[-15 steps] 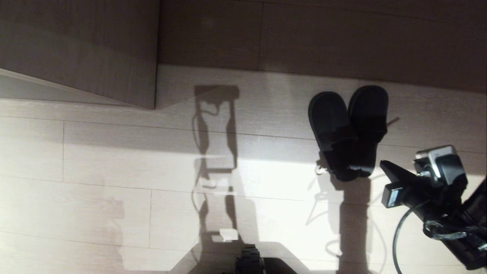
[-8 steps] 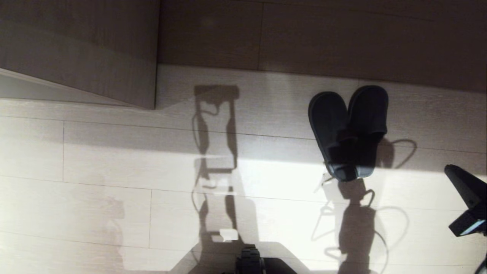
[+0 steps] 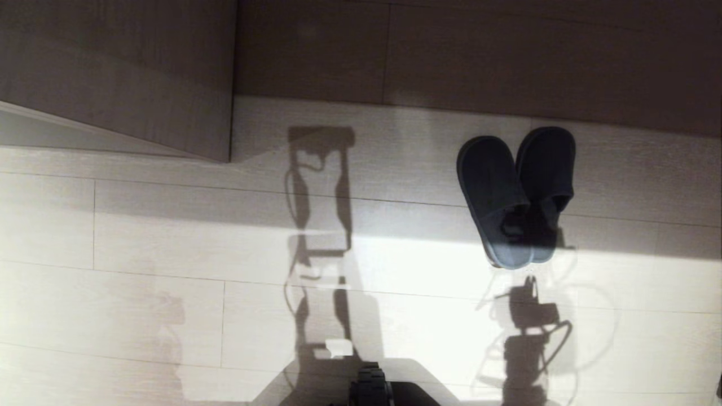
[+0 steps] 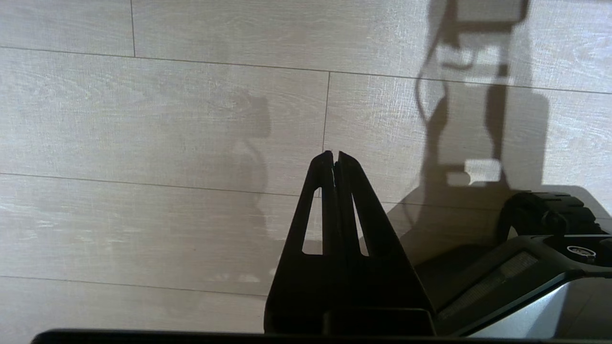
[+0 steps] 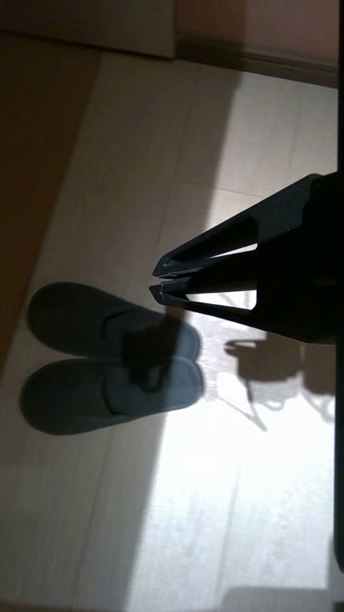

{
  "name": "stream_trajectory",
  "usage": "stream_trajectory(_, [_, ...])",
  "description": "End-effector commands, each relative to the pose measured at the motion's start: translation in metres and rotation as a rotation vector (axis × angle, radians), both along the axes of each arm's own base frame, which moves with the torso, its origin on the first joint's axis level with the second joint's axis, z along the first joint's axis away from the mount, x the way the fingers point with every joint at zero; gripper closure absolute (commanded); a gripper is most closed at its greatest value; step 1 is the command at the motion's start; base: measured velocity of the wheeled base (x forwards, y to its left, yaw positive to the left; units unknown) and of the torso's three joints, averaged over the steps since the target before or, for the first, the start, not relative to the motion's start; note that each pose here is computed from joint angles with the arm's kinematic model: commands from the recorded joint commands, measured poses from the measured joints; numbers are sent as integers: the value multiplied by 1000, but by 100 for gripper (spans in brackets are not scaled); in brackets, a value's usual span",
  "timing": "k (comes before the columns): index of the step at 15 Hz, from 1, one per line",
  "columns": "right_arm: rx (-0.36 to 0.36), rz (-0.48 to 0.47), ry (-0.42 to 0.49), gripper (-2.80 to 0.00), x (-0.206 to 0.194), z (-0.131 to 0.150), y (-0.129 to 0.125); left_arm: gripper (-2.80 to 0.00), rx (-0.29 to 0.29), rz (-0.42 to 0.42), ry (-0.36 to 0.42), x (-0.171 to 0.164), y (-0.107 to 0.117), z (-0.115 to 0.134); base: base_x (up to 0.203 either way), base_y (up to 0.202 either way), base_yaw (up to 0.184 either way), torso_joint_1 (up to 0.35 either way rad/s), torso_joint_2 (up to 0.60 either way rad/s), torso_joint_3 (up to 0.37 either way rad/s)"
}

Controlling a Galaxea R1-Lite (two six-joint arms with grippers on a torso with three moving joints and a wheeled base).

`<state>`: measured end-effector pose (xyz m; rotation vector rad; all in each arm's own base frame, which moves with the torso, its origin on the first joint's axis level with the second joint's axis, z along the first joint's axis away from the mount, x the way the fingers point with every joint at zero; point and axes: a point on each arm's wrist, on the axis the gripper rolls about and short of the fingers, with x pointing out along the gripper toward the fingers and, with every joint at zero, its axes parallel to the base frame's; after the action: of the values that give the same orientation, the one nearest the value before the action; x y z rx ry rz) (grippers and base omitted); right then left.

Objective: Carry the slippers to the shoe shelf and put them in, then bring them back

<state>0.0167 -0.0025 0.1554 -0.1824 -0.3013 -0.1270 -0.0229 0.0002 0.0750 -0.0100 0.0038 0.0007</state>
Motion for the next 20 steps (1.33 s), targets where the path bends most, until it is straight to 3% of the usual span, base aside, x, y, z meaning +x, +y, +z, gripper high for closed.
stream_trajectory(1, [7,-8,-36,0,-22,-14,-1,0,-1,1,2,0,0,0,0,0,0,0,0,0])
stream_trajectory(5, [2,92,127,0,-39,-57,2,0,1,1,2,0,0,0,0,0,0,0,0,0])
stream_trajectory(6, [12,116,218,0,-40,-70,3,0,1,1,2,0,0,0,0,0,0,0,0,0])
stream_trajectory(8, [45,138,311,0,-40,-80,3,0,1,1,2,0,0,0,0,0,0,0,0,0])
stream_trajectory(20, [114,139,314,0,-40,-81,3,0,-1,1,2,0,0,0,0,0,0,2,2,147])
